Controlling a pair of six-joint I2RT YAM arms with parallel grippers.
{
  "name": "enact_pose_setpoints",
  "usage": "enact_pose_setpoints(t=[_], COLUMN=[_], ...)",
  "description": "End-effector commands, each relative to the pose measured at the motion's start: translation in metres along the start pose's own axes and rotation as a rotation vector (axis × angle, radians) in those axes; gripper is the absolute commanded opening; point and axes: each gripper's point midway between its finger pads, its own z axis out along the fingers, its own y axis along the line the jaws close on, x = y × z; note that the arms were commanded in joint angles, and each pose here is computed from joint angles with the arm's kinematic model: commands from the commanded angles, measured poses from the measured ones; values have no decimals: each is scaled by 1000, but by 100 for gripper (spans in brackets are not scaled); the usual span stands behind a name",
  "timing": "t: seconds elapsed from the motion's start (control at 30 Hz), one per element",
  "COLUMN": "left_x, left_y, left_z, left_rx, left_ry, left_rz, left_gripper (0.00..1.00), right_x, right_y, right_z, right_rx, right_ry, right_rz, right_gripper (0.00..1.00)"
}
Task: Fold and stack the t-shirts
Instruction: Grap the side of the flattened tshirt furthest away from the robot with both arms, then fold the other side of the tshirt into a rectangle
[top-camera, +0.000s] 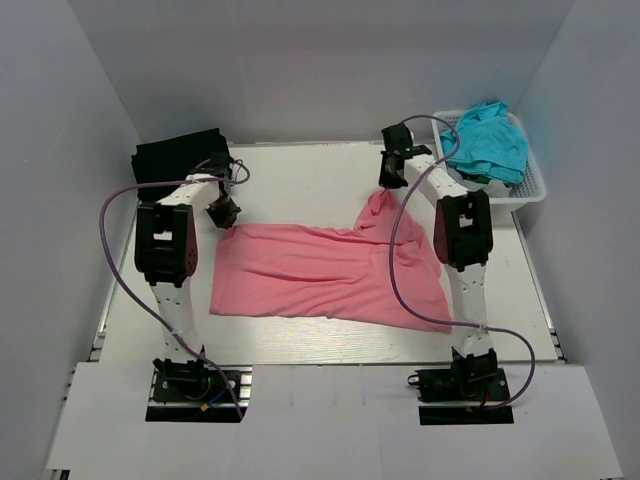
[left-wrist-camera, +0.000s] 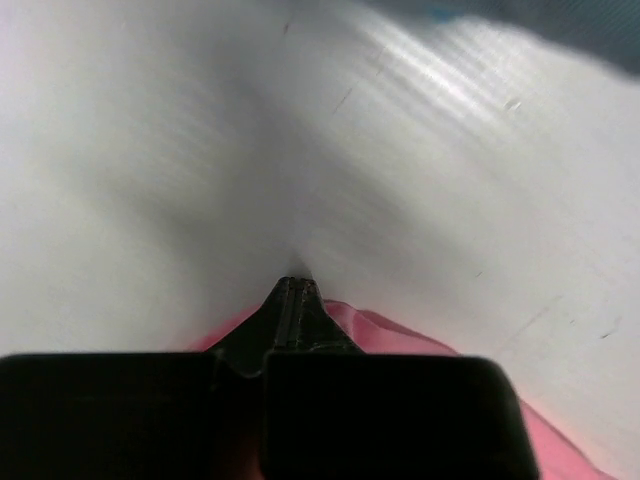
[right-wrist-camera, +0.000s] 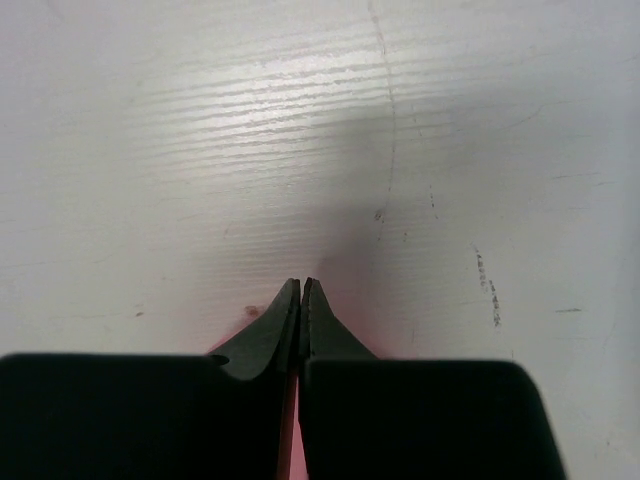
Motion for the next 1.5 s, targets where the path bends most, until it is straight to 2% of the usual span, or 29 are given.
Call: enact_pose_setpoints(t=[0.0, 0.07, 0.17, 0.2, 0.3, 0.43, 0.57, 0.63, 0.67, 0.73, 0.77, 0.93, 1.03, 1.13, 1.47], left_x=[-4, -18, -20, -23, -20, -5, -1, 3, 2, 0, 1, -14, -14, -11, 7], left_y=[8, 7, 8, 9, 16, 30, 34, 39, 40, 45, 49, 35, 42, 65, 73], left_z=[-31, -54, -70, -81, -88, -91, -102, -100, -100, -104, -102, -114, -112, -106, -107], left_rx=[10, 47, 95, 112, 107, 96, 117, 108, 101, 87, 72, 134, 91, -5, 3], left_ry=[-39, -102, -133, -154, -167, -154, -161, -165, -170, -192, -193, -238, -235, -227, -202], left_rz=[1, -19, 7, 0, -3, 1, -3, -3, -4, -9, -8, -17, -45, -69, -95], left_gripper=[0, 0, 0, 0, 0, 0, 0, 0, 0, 0, 0, 0, 0, 0, 0], right_x=[-50, -57, -62, -53, -52, -21, 14, 13, 32, 31, 45, 39, 39, 52, 81], right_y=[12, 11, 13, 9, 3, -20, -35, -40, -48, -58, -63, -79, -82, -93, -108], right_z=[-56, -74, -99, -99, -127, -157, -169, -189, -182, -199, -196, -216, -217, -213, -226], right_rx=[-60, -71, -102, -98, -99, -76, -54, -62, -38, -20, -2, 48, 64, 100, 79], right_ry=[-136, -166, -213, -197, -235, -235, -202, -238, -206, -251, -229, -278, -260, -219, -184], right_rz=[19, 22, 39, 43, 61, 74, 89, 110, 108, 136, 131, 129, 139, 162, 218], right_gripper=[0, 0, 0, 0, 0, 0, 0, 0, 0, 0, 0, 0, 0, 0, 0])
